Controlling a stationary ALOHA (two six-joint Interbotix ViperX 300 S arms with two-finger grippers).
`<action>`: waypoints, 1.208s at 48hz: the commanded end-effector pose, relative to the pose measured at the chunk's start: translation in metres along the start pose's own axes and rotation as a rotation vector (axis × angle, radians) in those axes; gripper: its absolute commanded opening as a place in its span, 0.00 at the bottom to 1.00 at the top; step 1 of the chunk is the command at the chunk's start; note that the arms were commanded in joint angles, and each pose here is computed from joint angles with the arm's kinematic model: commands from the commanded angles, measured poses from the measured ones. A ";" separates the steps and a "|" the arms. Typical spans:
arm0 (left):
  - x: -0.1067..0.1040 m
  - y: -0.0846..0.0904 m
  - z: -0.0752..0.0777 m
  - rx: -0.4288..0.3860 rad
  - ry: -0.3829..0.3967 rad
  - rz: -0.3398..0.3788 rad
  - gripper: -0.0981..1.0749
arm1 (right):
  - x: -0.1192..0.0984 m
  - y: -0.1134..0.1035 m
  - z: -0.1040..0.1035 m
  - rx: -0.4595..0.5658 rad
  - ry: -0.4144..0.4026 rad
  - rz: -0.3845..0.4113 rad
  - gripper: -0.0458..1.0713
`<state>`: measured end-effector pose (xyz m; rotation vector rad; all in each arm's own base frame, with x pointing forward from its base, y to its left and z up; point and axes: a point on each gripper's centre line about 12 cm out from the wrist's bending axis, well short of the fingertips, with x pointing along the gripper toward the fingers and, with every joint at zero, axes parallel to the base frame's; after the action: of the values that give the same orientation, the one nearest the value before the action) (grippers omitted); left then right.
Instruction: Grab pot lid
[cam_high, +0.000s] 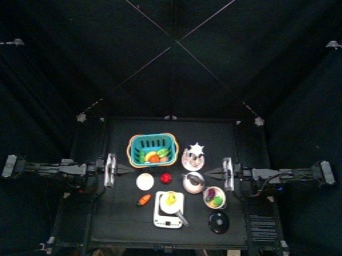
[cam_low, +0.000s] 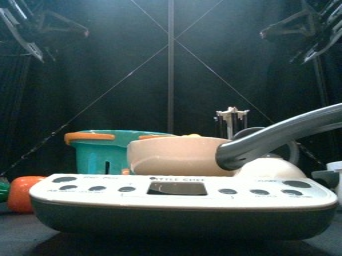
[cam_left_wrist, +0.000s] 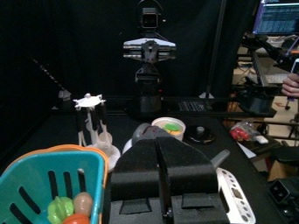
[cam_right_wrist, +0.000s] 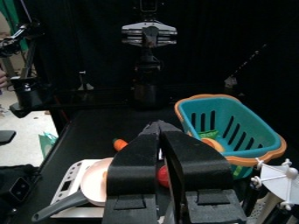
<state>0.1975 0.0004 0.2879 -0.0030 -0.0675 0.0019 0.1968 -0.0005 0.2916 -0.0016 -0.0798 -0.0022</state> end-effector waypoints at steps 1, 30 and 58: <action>0.008 -0.001 -0.005 -0.006 0.025 -0.006 0.07 | 0.006 0.002 -0.001 0.008 0.015 0.007 0.00; 0.051 -0.028 -0.039 -0.009 0.140 -0.108 0.05 | 0.019 0.077 -0.043 0.357 0.468 0.252 0.10; 0.051 -0.026 -0.050 -0.134 0.167 -0.056 0.05 | -0.014 0.148 -0.079 0.560 1.095 0.221 0.20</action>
<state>0.2500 -0.0253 0.2365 -0.1185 0.1165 -0.0620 0.1863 0.1402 0.2016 0.5642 0.9781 0.2491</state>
